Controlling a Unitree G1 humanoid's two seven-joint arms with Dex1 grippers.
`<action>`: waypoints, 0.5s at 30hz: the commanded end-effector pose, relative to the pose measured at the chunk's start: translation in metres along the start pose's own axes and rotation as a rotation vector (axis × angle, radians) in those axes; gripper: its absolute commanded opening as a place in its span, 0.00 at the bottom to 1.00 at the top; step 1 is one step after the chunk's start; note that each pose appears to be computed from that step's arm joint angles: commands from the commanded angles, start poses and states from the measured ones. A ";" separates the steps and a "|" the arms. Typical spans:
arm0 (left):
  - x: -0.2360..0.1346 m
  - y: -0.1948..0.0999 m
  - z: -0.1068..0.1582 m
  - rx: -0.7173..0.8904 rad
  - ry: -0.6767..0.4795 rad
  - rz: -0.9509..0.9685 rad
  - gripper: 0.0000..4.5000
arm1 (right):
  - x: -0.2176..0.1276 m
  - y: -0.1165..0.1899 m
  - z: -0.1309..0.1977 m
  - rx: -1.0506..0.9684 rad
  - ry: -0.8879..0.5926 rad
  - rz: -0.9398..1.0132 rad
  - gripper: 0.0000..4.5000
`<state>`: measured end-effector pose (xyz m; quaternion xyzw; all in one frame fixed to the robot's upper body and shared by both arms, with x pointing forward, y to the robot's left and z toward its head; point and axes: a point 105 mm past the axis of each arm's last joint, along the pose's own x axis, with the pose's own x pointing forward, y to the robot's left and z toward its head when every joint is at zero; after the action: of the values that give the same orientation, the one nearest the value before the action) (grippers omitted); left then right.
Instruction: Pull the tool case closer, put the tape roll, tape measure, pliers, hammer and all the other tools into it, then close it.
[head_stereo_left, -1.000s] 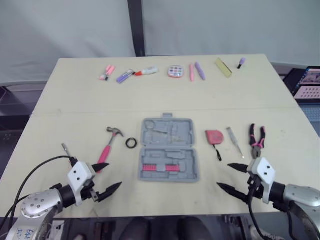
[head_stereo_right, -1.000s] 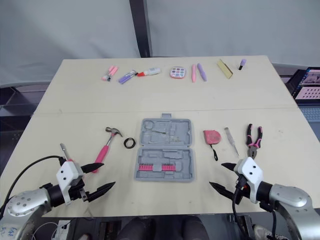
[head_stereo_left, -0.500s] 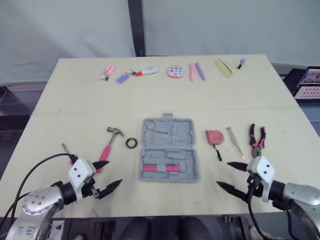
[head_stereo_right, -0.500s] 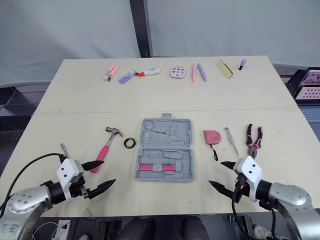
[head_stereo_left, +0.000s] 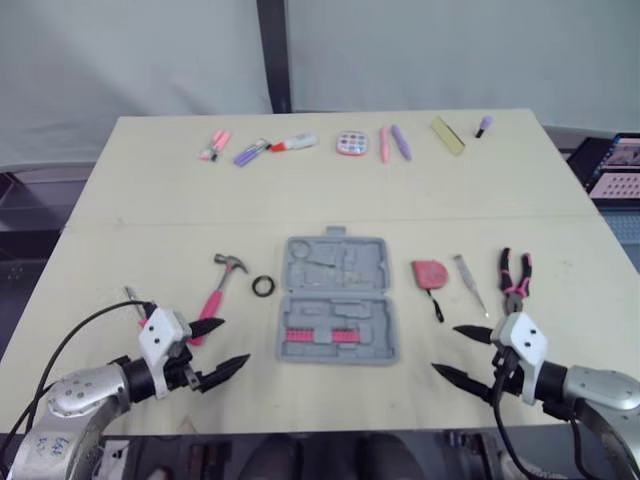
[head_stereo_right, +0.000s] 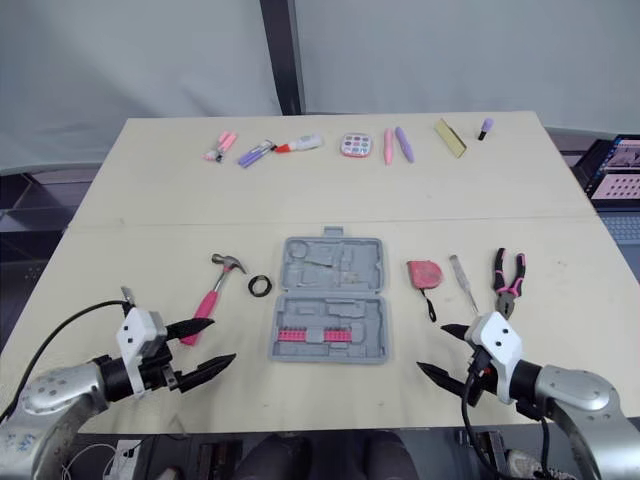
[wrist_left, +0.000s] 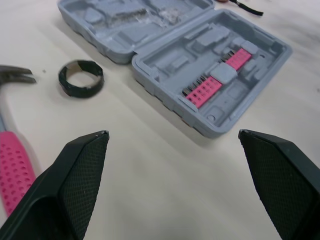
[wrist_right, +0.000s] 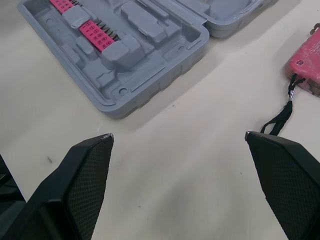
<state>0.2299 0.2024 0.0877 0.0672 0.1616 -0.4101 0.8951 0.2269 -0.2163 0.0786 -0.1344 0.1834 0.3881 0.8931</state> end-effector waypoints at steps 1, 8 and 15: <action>0.001 0.005 0.007 -0.049 -0.010 0.001 0.94 | 0.000 -0.004 0.007 0.003 -0.017 -0.019 1.00; 0.012 0.005 0.019 -0.070 -0.032 -0.034 0.29 | 0.007 -0.015 0.017 0.000 -0.047 -0.024 0.37; 0.026 0.021 0.018 -0.030 0.002 -0.025 0.00 | 0.024 -0.024 0.026 -0.035 -0.029 -0.025 0.00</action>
<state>0.2610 0.1909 0.0947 0.0338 0.1729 -0.4182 0.8911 0.2614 -0.2083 0.0934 -0.1413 0.1628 0.3879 0.8961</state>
